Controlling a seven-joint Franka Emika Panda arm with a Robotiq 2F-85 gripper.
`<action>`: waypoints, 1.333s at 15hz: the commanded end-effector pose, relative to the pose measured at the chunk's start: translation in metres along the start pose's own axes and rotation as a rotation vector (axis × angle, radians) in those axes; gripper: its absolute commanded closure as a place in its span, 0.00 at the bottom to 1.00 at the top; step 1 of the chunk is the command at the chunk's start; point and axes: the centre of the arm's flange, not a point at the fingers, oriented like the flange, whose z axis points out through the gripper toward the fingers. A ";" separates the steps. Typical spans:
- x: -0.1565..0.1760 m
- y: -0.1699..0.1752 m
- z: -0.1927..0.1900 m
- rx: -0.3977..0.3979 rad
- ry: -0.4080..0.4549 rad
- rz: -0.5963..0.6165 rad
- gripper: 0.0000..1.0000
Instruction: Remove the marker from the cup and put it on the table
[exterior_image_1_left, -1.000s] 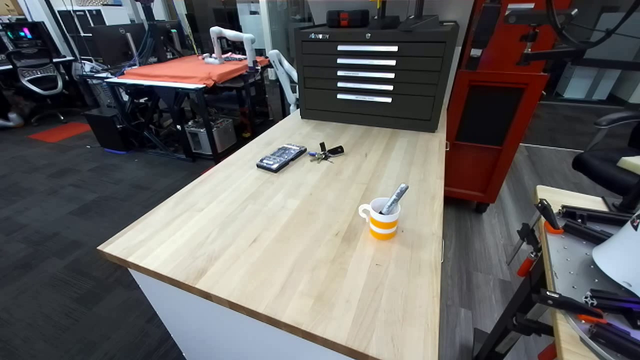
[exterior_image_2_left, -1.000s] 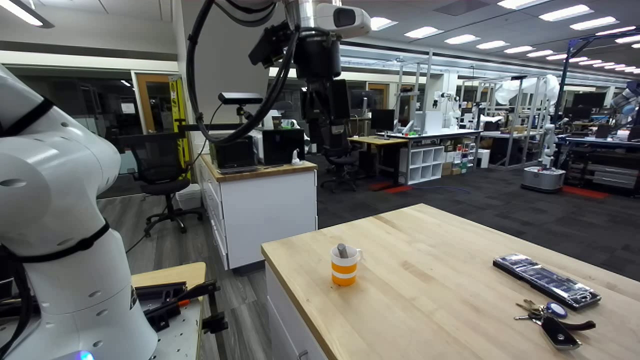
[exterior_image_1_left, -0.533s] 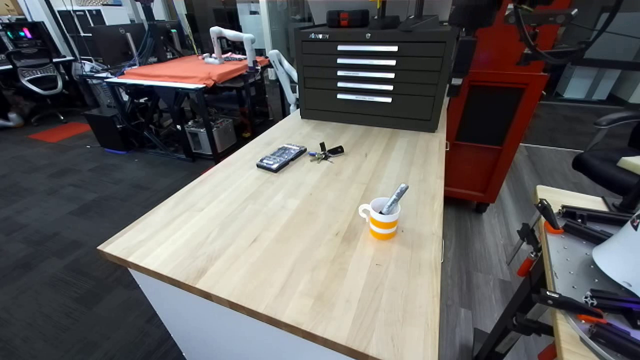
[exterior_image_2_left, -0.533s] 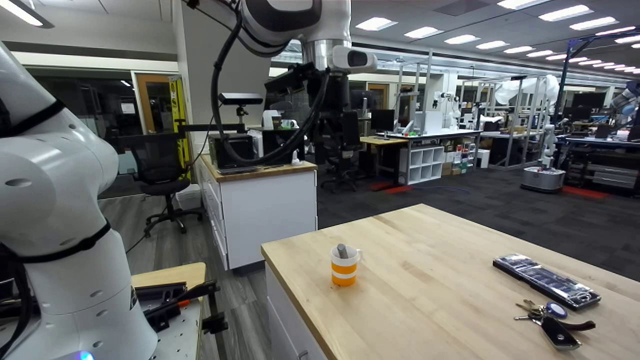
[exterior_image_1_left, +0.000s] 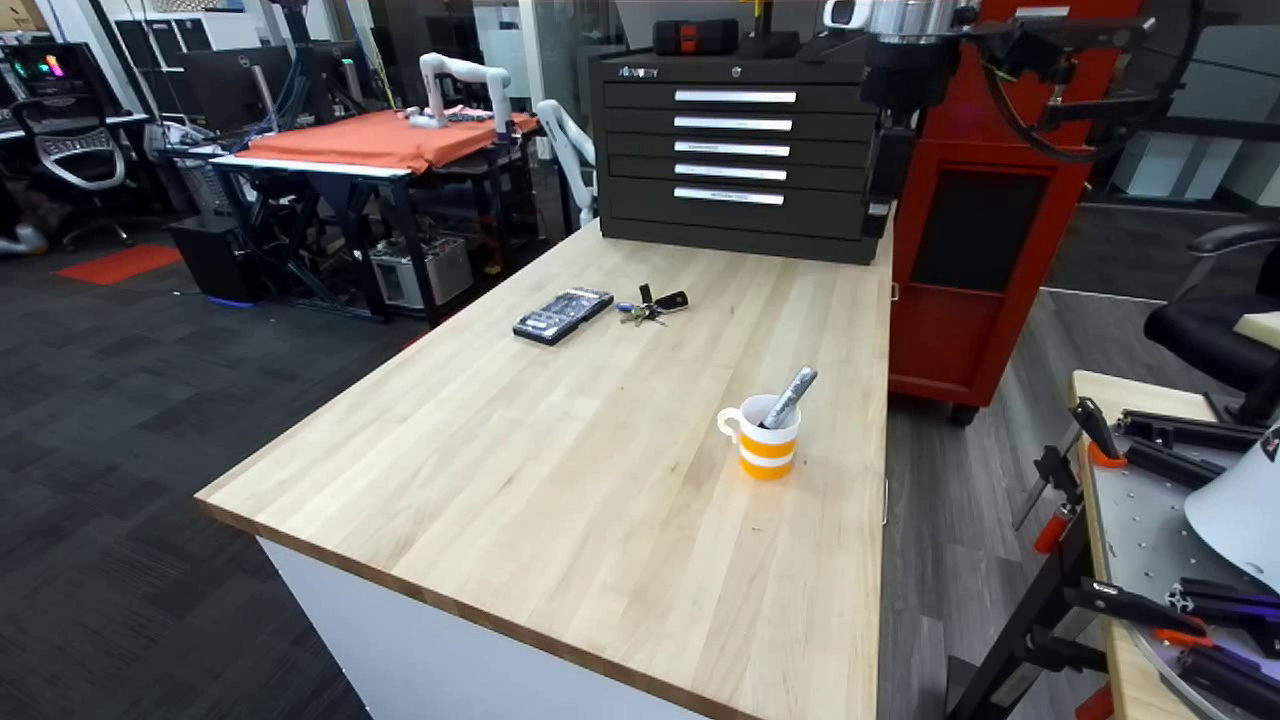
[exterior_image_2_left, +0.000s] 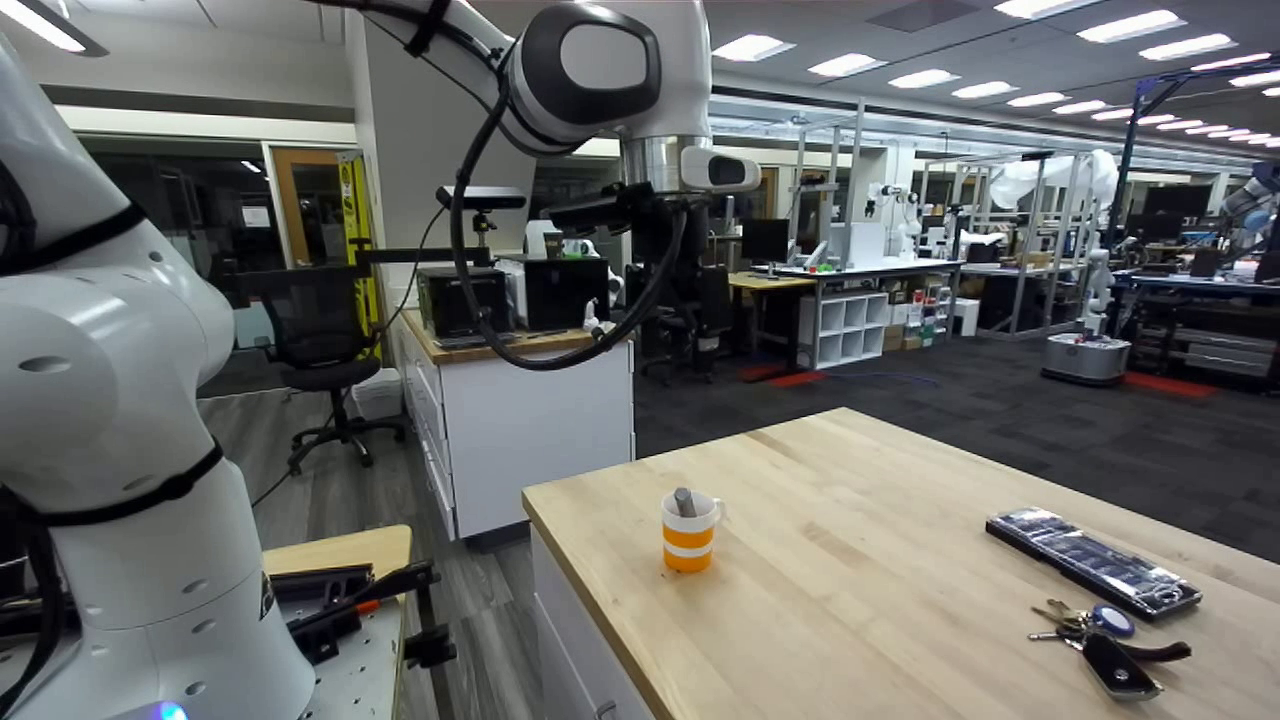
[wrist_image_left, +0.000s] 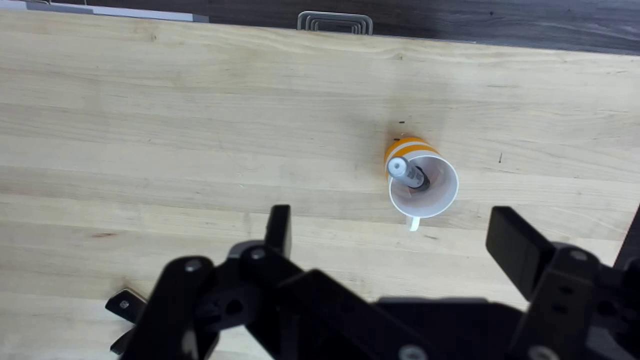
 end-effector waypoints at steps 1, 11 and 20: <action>0.000 0.000 0.000 0.000 0.000 0.000 0.00; -0.001 -0.007 0.042 0.035 0.020 -0.030 0.00; 0.010 -0.015 0.100 0.075 0.022 -0.092 0.00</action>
